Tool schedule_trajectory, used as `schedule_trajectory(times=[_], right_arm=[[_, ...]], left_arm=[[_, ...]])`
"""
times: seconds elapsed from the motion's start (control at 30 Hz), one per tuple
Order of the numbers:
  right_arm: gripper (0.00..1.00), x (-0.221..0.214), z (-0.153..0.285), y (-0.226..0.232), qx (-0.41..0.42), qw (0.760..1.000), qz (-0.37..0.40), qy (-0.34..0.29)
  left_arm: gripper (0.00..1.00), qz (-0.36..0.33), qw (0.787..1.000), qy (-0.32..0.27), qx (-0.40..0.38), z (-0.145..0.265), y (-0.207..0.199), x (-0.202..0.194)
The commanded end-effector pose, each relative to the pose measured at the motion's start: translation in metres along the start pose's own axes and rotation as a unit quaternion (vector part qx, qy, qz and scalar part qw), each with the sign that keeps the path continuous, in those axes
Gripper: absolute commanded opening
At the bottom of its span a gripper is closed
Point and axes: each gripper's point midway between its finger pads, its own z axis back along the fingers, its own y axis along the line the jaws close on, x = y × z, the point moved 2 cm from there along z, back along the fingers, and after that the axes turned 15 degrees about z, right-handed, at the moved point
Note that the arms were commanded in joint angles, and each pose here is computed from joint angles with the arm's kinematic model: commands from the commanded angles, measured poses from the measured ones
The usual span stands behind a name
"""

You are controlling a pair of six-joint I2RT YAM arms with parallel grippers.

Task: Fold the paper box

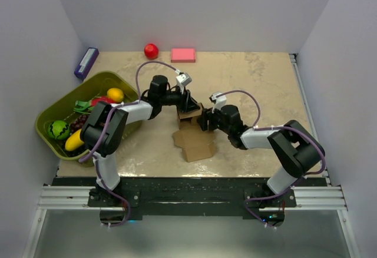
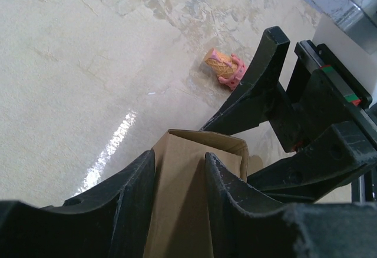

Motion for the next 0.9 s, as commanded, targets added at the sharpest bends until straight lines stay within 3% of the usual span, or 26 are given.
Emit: schedule_trajectory(times=[0.0, 0.2, 0.37, 0.5, 0.87], right_arm=[[0.61, 0.045, -0.008, 0.004, 0.014, 0.997, 0.004, -0.077], [0.52, 0.034, -0.012, -0.001, -0.004, 0.998, -0.005, -0.063], [0.37, 0.024, -0.014, -0.006, -0.022, 0.999, -0.014, -0.044], [0.33, 0.022, -0.012, -0.012, -0.04, 0.998, -0.021, -0.044], [0.23, 0.024, -0.008, -0.02, -0.072, 0.996, -0.041, -0.044]], left_arm=[[0.45, 0.012, 1.0, 0.007, -0.02, -0.002, -0.004, 0.001], [0.45, 0.018, 0.999, 0.01, -0.025, -0.003, -0.006, 0.0], [0.5, 0.011, 1.0, 0.0, -0.024, 0.0, -0.011, 0.009], [0.57, 0.013, 1.0, 0.003, -0.018, 0.0, -0.011, 0.011], [0.57, 0.014, 1.0, 0.01, -0.017, -0.005, -0.02, 0.005]])
